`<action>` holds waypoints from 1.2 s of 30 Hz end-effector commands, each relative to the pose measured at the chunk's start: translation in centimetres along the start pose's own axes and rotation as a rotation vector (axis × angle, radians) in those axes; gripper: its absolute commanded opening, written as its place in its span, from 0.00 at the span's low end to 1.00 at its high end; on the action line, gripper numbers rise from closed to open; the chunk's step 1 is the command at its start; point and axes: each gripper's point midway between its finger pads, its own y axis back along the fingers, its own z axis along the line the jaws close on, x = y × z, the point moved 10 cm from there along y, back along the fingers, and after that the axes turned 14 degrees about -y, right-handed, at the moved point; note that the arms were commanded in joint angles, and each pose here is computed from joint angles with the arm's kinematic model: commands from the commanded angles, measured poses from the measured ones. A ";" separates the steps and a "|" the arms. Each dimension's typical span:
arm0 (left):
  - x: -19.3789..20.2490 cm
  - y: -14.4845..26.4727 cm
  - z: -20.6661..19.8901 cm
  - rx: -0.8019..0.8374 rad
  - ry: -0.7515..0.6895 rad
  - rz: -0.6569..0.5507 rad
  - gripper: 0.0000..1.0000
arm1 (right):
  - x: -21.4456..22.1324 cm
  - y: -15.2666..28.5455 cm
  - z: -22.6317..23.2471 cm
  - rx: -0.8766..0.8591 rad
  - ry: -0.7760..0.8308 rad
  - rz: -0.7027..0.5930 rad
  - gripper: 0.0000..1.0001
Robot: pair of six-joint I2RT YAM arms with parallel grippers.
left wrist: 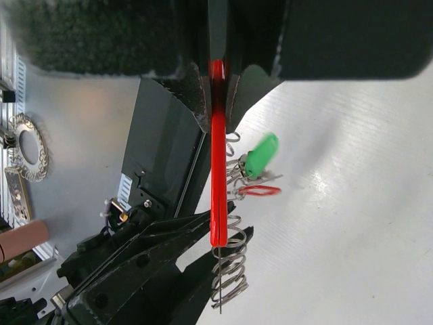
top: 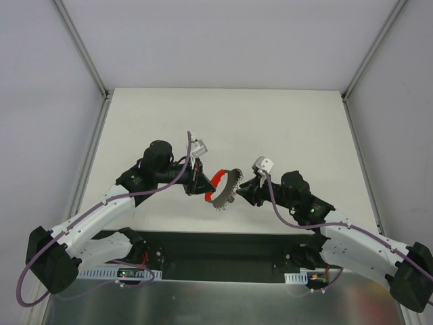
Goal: Remove the keys from the keyring
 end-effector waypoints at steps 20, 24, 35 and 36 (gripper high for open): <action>-3.8 1.3 -1.6 0.104 -0.129 -0.023 0.00 | -0.4 1.7 1.1 -0.187 0.144 -0.349 0.41; -4.1 1.2 -1.5 0.107 -0.128 -0.021 0.00 | -0.4 1.3 1.2 -0.213 0.130 -0.357 0.41; -4.6 1.1 -1.4 0.107 -0.130 -0.021 0.00 | -0.1 0.6 1.3 -0.172 0.139 -0.348 0.41; -4.6 1.0 -1.4 0.108 -0.129 -0.020 0.00 | -0.1 0.6 1.2 -0.167 0.141 -0.349 0.41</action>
